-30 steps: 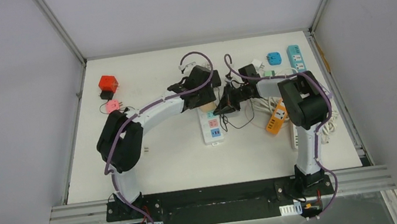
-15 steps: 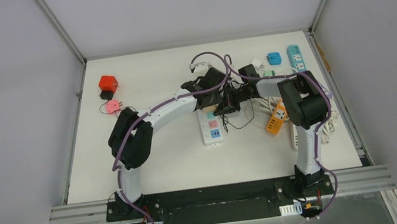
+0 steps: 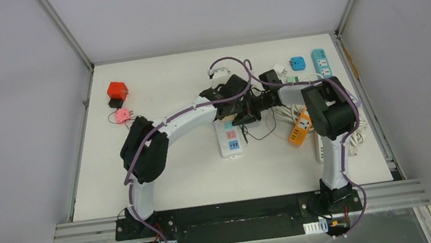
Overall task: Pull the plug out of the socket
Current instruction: Remove the plug from the socket.
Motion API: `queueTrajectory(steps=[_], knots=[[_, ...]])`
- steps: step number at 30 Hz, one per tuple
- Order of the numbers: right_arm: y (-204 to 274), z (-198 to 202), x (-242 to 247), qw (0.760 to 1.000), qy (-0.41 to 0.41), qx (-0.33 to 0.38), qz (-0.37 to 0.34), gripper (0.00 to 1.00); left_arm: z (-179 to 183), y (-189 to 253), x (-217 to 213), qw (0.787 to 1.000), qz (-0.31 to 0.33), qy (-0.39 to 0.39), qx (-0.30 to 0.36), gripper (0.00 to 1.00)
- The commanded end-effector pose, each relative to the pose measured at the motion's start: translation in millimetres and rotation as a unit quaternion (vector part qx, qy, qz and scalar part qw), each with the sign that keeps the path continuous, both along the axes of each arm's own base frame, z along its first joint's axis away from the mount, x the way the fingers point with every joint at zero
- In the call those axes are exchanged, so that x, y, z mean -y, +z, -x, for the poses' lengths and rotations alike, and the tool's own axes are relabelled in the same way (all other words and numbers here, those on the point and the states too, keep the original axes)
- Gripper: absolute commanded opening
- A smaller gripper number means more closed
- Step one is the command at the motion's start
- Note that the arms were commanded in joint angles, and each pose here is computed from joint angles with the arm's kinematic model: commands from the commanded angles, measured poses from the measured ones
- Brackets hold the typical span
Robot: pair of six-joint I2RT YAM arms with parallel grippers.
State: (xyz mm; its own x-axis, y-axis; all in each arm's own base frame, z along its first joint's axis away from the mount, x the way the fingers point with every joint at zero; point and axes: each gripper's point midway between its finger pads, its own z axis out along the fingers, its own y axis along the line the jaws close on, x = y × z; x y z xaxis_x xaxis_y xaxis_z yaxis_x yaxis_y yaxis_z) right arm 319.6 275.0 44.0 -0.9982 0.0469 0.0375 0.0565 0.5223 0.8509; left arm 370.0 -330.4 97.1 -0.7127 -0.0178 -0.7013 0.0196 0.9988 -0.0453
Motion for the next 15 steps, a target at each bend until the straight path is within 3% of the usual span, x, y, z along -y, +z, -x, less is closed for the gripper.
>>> queueTrajectory(steps=[1, 5, 9, 12, 15], knots=[[-59, 5, 22, 0.993, -0.021, -0.013, 0.111, 0.02, 19, 0, 3, 0.992, 0.106, -0.018, -0.066, 0.00], [-59, 5, 21, 0.993, -0.021, -0.013, 0.111, 0.02, 16, 5, 5, 0.977, 0.195, -0.005, -0.081, 0.00], [-58, 5, 21, 0.993, -0.020, -0.014, 0.112, 0.02, 19, 8, 12, 0.967, 0.235, -0.006, -0.092, 0.00], [-58, 5, 21, 0.993, -0.021, -0.014, 0.112, 0.02, 18, 11, 12, 0.970, 0.226, -0.007, -0.084, 0.00], [-58, 5, 21, 0.993, -0.020, -0.014, 0.112, 0.02, 16, 12, 0, 0.985, 0.164, 0.001, -0.061, 0.00]])
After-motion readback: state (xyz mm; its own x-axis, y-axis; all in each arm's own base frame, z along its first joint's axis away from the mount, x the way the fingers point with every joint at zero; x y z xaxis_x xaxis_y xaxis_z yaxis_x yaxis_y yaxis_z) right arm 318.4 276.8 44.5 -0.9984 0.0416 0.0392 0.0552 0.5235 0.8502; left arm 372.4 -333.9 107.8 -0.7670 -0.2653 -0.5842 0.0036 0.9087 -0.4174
